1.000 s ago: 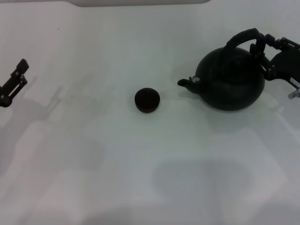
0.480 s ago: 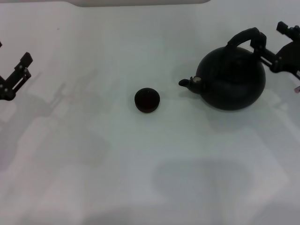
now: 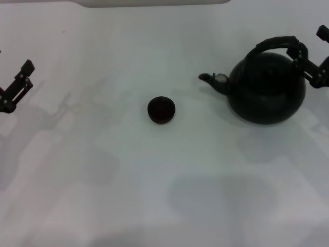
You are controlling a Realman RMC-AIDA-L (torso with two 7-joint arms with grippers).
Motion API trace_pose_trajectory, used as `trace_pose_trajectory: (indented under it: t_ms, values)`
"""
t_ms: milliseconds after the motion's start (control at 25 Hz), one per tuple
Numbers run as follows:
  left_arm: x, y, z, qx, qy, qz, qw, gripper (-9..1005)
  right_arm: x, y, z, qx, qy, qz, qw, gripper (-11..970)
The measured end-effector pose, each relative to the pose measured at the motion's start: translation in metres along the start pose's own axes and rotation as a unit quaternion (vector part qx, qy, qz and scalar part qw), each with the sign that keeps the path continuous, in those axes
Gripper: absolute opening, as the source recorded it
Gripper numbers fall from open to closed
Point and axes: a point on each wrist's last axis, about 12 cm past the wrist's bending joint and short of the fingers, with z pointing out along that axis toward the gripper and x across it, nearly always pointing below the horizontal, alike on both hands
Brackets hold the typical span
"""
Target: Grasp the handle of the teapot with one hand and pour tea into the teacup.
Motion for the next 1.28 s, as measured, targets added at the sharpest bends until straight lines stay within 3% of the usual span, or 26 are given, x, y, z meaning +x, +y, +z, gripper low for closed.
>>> trace_pose_trajectory:
  t_ms: [240, 920, 1280]
  values:
    - [-0.001, 0.0, 0.004, 0.003, -0.004, 0.008, 1.0, 745, 0.005, 0.002, -0.017, -0.001, -0.004, 0.005, 1.0, 814]
    - [-0.005, -0.003, 0.003, 0.012, -0.02, 0.006, 1.0, 744, 0.015, 0.002, -0.023, -0.005, 0.017, -0.003, 1.0, 812]
    - [-0.003, -0.001, 0.002, 0.006, -0.016, 0.013, 1.0, 745, 0.011, 0.003, -0.055, -0.018, -0.014, 0.001, 1.0, 812]
